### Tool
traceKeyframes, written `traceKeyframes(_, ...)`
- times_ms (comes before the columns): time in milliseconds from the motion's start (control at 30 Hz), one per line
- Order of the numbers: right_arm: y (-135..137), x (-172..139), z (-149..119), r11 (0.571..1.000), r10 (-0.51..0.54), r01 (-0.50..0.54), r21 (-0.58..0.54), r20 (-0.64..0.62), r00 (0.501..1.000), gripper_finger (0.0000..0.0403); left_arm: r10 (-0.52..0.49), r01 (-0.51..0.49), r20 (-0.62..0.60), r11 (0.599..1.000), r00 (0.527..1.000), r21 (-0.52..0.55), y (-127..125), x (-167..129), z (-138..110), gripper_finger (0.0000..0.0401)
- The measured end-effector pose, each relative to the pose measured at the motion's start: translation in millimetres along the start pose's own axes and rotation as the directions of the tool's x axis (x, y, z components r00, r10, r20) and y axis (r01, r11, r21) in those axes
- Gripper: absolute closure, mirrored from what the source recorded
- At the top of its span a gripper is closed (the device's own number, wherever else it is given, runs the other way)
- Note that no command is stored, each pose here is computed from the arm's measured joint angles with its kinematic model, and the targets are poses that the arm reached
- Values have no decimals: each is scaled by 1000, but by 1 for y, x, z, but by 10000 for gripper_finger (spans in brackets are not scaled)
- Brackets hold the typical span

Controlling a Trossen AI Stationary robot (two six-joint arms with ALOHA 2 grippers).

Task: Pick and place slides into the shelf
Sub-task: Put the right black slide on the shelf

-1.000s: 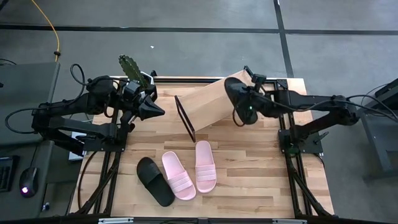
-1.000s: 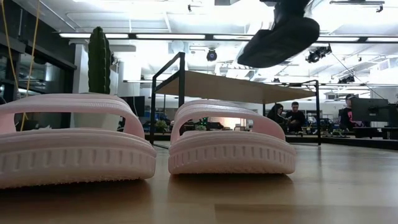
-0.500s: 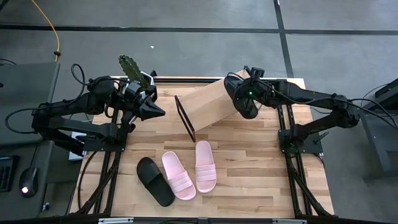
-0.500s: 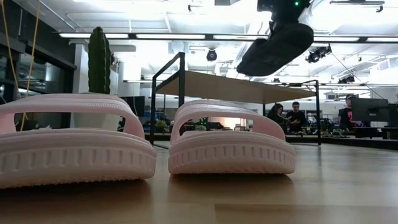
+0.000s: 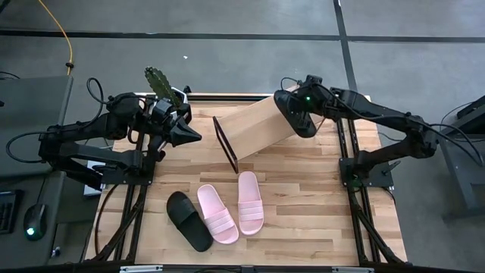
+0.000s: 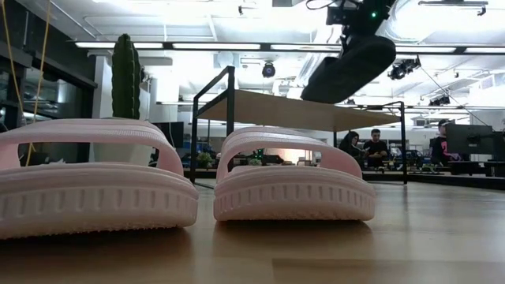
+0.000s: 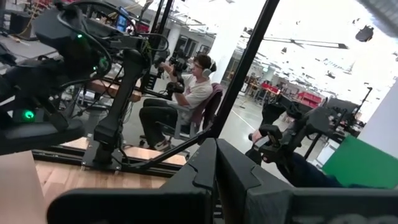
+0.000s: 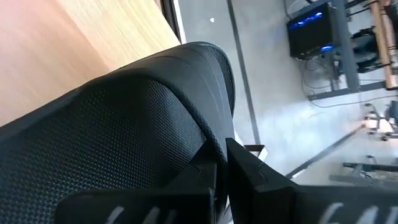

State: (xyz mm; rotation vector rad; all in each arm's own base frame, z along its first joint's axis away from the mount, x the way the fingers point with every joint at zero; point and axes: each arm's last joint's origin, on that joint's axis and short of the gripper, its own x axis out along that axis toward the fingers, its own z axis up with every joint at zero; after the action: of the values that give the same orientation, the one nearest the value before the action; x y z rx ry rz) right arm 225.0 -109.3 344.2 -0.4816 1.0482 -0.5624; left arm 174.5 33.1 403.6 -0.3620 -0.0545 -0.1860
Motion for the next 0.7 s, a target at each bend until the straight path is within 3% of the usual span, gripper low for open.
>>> traceKeyframes(533, -26, 16, -15, 998, 61, -61, -7, 17, 998, 403, 1, -1, 0, 1000, 1000, 16, 0, 0, 0, 400)
traceKeyframes(700, -29, 34, -18, 996, 82, -83, -34, -33, 996, 403, 4, -3, -7, 1000, 1000, 13, 0, 0, -1, 400)
